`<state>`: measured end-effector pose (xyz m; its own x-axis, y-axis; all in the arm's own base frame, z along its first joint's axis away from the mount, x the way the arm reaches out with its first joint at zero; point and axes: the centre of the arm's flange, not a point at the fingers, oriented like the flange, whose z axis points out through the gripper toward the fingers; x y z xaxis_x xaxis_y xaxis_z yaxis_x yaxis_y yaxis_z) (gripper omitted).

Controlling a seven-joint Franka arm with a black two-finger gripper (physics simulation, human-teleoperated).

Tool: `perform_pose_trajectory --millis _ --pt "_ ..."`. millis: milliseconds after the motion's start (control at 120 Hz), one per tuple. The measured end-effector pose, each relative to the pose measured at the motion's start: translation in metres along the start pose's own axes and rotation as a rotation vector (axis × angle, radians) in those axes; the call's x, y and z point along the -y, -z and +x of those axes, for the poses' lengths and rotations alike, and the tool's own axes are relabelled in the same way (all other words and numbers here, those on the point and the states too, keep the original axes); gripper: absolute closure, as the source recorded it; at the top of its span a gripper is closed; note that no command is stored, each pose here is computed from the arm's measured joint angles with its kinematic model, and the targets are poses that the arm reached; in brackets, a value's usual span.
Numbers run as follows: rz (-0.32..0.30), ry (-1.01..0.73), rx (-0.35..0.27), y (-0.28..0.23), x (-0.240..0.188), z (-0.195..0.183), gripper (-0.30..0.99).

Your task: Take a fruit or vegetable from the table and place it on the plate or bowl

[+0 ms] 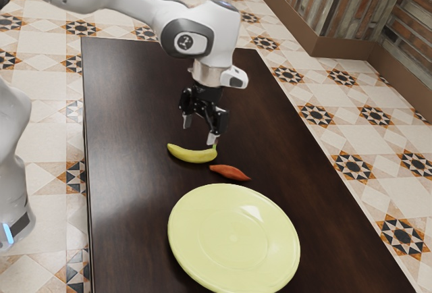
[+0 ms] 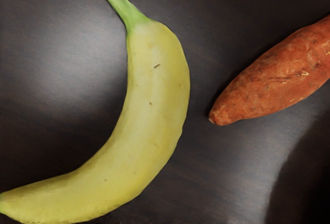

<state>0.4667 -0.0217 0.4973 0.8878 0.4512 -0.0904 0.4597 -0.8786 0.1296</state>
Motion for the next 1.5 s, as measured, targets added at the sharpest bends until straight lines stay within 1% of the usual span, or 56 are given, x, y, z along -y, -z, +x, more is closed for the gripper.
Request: perform_pose_trajectory --millis 50,100,233,358,433,517,600,700,767,950,1075,1283,1400,1500 --pt "0.004 0.020 0.002 -0.002 0.001 -0.001 0.00" --pt "0.022 0.011 -0.016 -0.001 0.003 0.000 0.00" --pt "0.044 -0.096 -0.059 0.002 0.001 0.001 0.00" --pt "0.131 -0.223 -0.098 -0.002 0.002 0.004 0.00" --pt "0.154 -0.289 -0.106 -0.004 0.002 -0.002 0.00" --pt "0.160 -0.358 -0.099 -0.009 -0.002 -0.016 0.00" --pt "0.169 -0.393 -0.081 -0.019 -0.001 -0.019 0.00" --pt "0.180 -0.389 -0.044 -0.034 0.014 -0.008 0.00" --pt "0.196 -0.397 -0.019 -0.047 0.016 0.000 0.00" --pt "0.215 -0.453 -0.017 -0.059 0.006 0.012 0.02" --pt "0.224 -0.483 -0.004 -0.071 0.001 0.014 0.02" --pt "0.219 -0.513 0.005 -0.086 -0.006 0.018 0.04" --pt "0.221 -0.525 0.008 -0.094 -0.008 0.021 0.10" --pt "0.219 -0.531 -0.005 -0.092 -0.009 0.022 0.28"
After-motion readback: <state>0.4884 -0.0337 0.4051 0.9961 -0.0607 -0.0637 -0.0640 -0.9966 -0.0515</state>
